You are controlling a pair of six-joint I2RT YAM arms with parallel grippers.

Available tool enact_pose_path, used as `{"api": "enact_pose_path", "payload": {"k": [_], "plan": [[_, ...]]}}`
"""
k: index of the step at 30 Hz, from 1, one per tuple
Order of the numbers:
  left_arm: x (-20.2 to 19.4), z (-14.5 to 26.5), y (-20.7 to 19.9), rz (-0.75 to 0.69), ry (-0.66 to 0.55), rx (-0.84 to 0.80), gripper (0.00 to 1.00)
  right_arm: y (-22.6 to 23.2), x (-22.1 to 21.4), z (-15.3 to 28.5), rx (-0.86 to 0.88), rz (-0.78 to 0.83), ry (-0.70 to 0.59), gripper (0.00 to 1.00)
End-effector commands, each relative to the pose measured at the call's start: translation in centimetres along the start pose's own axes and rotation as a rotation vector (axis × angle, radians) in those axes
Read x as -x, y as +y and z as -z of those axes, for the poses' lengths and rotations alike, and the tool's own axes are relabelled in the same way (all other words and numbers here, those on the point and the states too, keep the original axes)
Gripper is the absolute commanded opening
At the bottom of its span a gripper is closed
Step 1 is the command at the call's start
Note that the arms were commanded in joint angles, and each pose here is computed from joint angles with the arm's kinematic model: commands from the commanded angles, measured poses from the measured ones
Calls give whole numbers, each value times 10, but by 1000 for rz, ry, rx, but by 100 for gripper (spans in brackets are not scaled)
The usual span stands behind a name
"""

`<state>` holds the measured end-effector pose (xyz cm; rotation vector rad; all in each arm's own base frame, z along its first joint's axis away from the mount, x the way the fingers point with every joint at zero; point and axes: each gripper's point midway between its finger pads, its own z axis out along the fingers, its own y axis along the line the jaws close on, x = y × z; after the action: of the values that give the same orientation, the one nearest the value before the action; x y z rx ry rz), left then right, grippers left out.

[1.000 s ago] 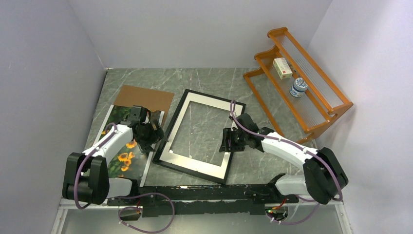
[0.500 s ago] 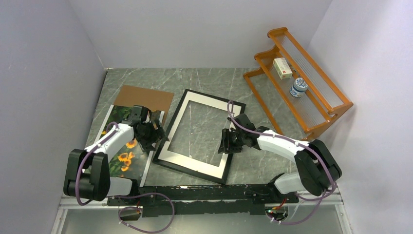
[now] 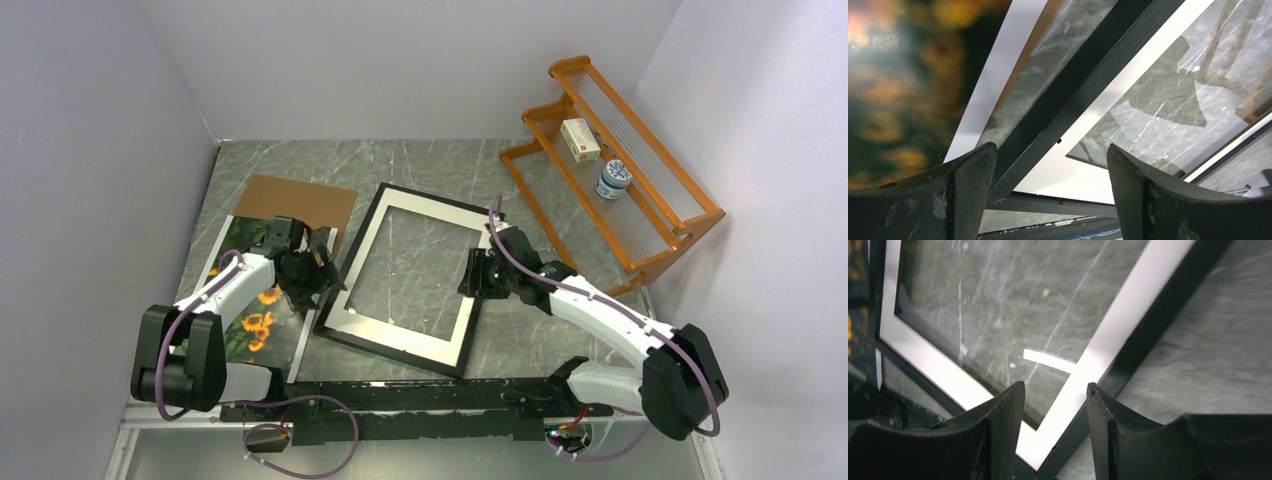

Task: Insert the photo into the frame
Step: Adjust the photo frame item on the photo frame.

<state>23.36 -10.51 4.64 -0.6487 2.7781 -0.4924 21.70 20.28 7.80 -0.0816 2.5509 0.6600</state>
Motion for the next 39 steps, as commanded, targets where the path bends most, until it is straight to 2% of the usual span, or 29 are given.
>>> {"api": "enact_pose_path", "payload": {"k": [1, 7, 15, 20, 24, 27, 34, 39], "plan": [[15, 6, -10, -38, -58, -22, 86, -36, 49, 16, -214, -86, -181, 54], [42, 11, -33, -61, -132, -87, 86, -86, 70, 19, -371, -254, -210, 62], [110, 0, -94, -185, -260, -235, 86, -83, 94, 0, -282, -290, -234, 62], [160, -15, -132, -281, -333, -288, 82, -58, 121, -10, -149, -234, -263, 57], [186, -46, -149, -311, -319, -284, 74, -27, 159, -21, -23, -175, -290, 52], [197, -66, -162, -328, -290, -306, 70, -7, 182, -46, 25, -159, -273, 47], [211, -100, -193, -394, -271, -370, 73, 27, 230, -117, 99, -133, -272, 39], [218, -124, -203, -427, -279, -316, 72, 38, 252, -149, 118, -121, -296, 37]]}}
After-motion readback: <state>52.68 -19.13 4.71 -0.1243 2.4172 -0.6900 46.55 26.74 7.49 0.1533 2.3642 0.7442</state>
